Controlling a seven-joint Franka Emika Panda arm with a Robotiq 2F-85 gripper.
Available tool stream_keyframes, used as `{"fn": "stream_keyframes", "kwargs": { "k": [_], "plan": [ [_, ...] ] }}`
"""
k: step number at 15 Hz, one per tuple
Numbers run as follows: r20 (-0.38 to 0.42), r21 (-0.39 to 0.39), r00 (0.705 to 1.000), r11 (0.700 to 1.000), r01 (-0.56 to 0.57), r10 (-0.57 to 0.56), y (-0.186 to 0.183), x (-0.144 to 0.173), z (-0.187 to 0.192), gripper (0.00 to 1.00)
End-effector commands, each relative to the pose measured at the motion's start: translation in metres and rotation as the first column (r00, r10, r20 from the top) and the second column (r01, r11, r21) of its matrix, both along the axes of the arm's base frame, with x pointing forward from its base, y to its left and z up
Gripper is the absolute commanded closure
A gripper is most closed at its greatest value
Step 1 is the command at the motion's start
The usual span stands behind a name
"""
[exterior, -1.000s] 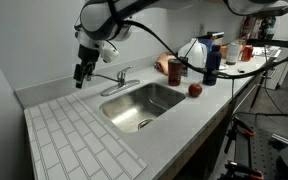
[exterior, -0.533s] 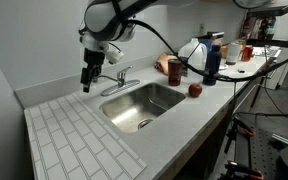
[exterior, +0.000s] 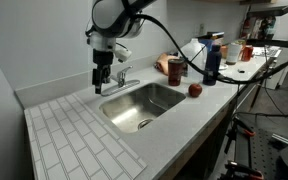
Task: Move the tap nozzle to the right
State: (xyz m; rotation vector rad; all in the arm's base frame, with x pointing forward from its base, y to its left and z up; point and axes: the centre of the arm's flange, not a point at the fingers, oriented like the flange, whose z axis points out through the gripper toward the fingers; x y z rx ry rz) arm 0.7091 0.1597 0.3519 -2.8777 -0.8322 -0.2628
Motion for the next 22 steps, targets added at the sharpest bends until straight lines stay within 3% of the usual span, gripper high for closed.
{"fn": "stream_keyframes", "kwargs": {
  "k": [1, 11, 22],
  "plan": [
    [-0.085, -0.029, 0.996, 0.999, 0.014, -0.017, -0.011, -0.035, 0.001, 0.0],
    [-0.167, -0.108, 0.984, 0.993, 0.047, -0.064, -0.049, -0.075, -0.006, 0.0],
    [-0.179, -0.15, 0.979, 0.986, 0.069, -0.096, -0.076, -0.099, -0.003, 0.0]
  ]
}}
